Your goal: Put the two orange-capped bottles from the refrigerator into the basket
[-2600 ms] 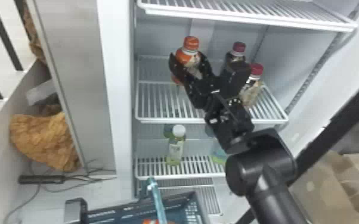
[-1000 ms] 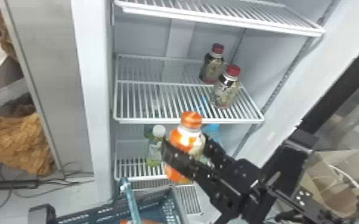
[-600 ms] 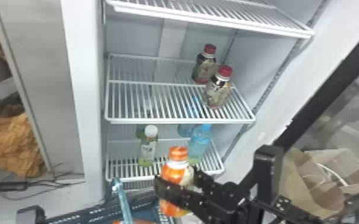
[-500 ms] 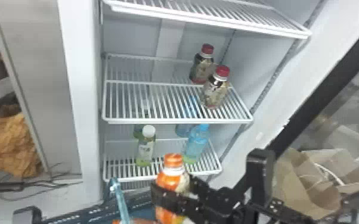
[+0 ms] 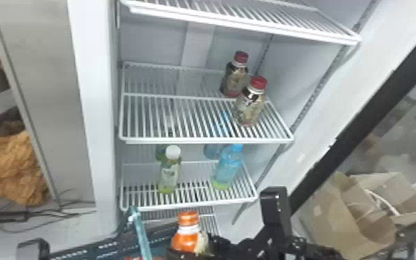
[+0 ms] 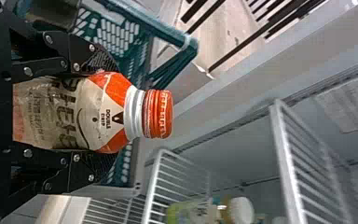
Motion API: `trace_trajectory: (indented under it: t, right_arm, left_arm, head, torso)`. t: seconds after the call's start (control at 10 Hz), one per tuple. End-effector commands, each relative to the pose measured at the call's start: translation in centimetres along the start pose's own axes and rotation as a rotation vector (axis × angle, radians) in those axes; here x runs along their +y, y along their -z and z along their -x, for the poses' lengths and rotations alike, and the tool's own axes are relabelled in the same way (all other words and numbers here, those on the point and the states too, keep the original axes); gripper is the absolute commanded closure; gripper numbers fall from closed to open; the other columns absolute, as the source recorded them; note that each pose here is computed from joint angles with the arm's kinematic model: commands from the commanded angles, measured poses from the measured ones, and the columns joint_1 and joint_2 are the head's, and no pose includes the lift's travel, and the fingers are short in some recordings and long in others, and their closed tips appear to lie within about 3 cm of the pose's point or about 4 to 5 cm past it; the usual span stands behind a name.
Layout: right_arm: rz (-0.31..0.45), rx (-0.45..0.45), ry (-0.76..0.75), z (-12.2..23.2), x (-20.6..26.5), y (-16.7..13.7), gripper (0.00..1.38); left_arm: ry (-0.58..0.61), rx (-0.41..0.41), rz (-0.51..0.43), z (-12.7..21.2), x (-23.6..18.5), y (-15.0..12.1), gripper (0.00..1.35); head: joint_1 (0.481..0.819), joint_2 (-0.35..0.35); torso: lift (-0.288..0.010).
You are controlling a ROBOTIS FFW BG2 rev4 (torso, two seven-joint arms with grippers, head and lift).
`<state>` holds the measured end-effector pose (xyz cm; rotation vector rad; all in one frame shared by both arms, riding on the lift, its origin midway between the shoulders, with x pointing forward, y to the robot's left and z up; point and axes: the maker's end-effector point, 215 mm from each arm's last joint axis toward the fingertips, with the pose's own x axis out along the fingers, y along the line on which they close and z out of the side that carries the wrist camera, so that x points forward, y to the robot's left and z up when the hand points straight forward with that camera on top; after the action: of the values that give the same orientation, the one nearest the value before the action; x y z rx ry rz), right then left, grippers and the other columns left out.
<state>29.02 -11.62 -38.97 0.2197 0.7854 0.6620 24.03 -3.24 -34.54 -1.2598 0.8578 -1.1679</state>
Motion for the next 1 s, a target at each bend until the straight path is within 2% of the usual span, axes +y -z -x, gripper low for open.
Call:
trace_trajectory:
  t: [0.0, 0.1, 0.2, 0.3, 0.4, 0.5, 0.6, 0.9]
  right_arm:
    - [-0.028, 0.045, -0.015, -0.8, -0.3, 1.3, 0.87]
    - [-0.034, 0.060, -0.026, -1.3, -0.3, 1.6, 0.86]
    - [-0.040, 0.068, -0.036, -1.6, -0.4, 1.8, 0.67]
    - [-0.041, 0.073, -0.032, -1.7, -0.6, 2.0, 0.40]
    - [-0.042, 0.079, -0.039, -1.7, -0.6, 2.1, 0.21]
    - [-0.041, 0.079, -0.037, -1.8, -0.7, 2.0, 0.08]
    - [-0.038, 0.075, -0.040, -1.7, -0.7, 1.8, 0.09]
    - [0.048, -0.066, -0.028, -1.6, -0.8, -2.5, 0.10]
  left_arm:
    - [0.000, 0.000, 0.000, 0.0, 0.0, 0.0, 1.21]
    - [0.000, 0.000, 0.000, 0.0, 0.0, 0.0, 1.21]
    - [0.001, -0.001, 0.000, 0.0, 0.0, 0.0, 1.21]
    - [0.000, -0.003, 0.002, 0.0, 0.0, 0.0, 1.21]
    - [0.000, -0.003, 0.002, 0.0, 0.0, 0.0, 1.21]
    - [0.000, -0.005, 0.001, 0.1, 0.0, -0.1, 1.21]
    - [-0.001, -0.005, 0.004, 0.1, 0.1, 0.0, 1.21]
    - [0.000, -0.010, 0.005, 0.2, 0.1, -0.1, 1.21]
  head:
    - [0.695, -0.330]
    - [0.695, -0.331]
    - [0.695, -0.328]
    - [0.695, -0.324]
    - [0.695, -0.322]
    - [0.695, -0.322]
    - [0.695, -0.322]
    - [0.695, -0.310]
  torso:
    - [-0.040]
    - [-0.040]
    - [-0.040]
    - [-0.040]
    - [-0.040]
    - [-0.040]
    - [-0.040]
    - [-0.040]
